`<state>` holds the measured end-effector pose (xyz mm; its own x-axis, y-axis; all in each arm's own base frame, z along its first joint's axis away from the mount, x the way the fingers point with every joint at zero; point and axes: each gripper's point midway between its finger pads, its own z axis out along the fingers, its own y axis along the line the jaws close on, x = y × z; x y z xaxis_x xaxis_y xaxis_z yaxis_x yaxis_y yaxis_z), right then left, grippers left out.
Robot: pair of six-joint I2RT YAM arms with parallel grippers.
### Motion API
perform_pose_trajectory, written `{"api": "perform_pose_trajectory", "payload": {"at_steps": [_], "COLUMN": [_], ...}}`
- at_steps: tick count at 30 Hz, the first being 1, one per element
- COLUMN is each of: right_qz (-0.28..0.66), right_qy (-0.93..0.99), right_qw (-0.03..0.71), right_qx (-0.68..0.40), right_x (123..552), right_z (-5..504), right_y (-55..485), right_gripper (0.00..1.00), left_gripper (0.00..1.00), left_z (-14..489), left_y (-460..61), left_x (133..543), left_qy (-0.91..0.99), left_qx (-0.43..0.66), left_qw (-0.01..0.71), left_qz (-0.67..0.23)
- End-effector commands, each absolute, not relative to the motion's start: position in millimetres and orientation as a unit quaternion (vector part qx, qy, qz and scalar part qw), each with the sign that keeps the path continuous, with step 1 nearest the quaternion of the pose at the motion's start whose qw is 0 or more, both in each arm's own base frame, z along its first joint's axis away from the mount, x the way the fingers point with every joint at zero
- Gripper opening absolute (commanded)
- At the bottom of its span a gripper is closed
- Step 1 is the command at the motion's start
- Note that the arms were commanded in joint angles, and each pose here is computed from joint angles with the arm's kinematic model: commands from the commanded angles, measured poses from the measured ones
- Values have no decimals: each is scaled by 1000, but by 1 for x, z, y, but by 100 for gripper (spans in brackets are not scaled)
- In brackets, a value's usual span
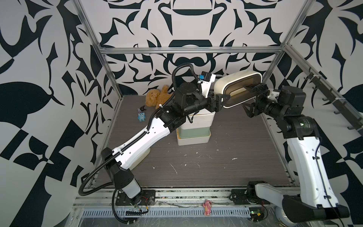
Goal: Stack the tissue boxes
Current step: Place the tissue box at the tissue box.
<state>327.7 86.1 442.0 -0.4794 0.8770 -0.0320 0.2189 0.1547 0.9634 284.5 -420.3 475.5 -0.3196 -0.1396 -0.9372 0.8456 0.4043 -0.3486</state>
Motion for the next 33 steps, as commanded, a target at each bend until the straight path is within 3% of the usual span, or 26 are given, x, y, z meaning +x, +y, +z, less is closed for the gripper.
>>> {"api": "perform_pose_trajectory", "payload": {"at_steps": [1,11,26,33], "right_qz": [542,530,506,500], "right_qy": [662,662,646,609], "right_qw": [385,443,554,610], "right_qx": [345,292,142,88], "right_x": [316,294,276,272], "right_z": [491,515,560,573], "right_y": [86,83,92,93], "right_gripper": [98,98,99,99], "left_gripper": [33,32,32,33], "left_z": [498,509,579,573], "left_y": [-412,-401,-328,-283], "left_x": [274,279,250,249], "left_qy": [649,668,659,696], "left_qx": [260,239,199,162], "left_qw": [524,528,564,540], "left_qz": [-487,-467,-455,-445]}}
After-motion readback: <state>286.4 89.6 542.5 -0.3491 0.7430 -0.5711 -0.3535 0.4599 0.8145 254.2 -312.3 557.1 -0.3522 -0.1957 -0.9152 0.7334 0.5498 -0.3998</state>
